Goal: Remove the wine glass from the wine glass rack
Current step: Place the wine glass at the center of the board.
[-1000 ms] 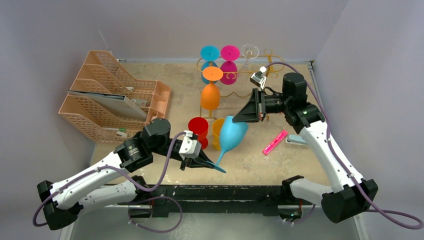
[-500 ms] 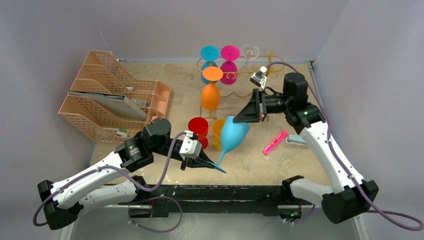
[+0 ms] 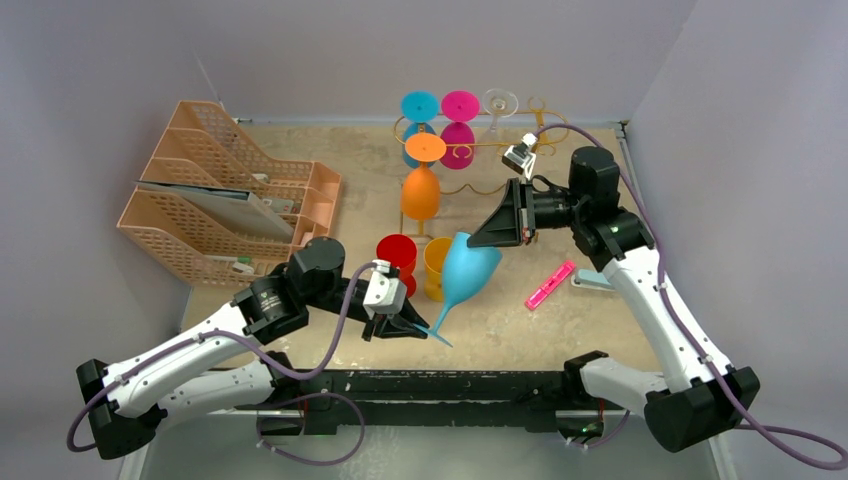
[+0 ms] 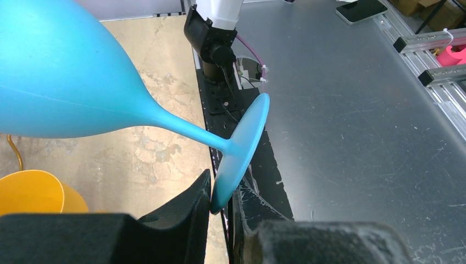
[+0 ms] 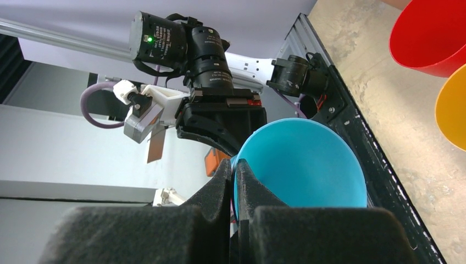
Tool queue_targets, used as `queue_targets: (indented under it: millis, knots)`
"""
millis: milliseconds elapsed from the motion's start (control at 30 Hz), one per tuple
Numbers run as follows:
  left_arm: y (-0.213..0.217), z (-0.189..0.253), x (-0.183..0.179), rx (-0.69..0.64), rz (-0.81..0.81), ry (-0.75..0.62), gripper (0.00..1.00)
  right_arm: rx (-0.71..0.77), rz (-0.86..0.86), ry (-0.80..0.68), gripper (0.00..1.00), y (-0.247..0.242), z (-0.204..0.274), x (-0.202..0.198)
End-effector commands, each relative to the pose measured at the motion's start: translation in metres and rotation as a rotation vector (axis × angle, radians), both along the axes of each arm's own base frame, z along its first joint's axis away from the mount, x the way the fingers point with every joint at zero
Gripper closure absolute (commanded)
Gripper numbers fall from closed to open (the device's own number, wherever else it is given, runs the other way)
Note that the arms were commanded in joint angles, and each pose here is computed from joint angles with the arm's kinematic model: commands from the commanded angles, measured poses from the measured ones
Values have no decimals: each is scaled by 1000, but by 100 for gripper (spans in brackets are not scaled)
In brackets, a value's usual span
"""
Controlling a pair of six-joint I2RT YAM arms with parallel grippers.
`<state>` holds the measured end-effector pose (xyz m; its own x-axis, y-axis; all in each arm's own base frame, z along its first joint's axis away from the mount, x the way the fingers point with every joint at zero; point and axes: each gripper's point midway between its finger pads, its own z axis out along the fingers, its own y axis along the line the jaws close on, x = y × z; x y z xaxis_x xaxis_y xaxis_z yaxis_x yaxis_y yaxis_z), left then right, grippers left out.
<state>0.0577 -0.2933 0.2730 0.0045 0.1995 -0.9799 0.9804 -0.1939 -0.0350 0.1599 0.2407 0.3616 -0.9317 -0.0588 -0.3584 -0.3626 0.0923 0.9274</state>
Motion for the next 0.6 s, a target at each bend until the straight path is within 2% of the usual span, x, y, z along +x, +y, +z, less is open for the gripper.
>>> queue_targets:
  millis: [0,267,567]
  knots:
    - [-4,13,13,-46,57,-37,85,17,50,-28,100,-1,7,-15]
    - [-5,14,16,-49,79,-40,84,12,46,-24,100,-1,5,-15]
    - [-4,17,17,-65,86,-45,73,-1,28,-13,100,0,1,-11]
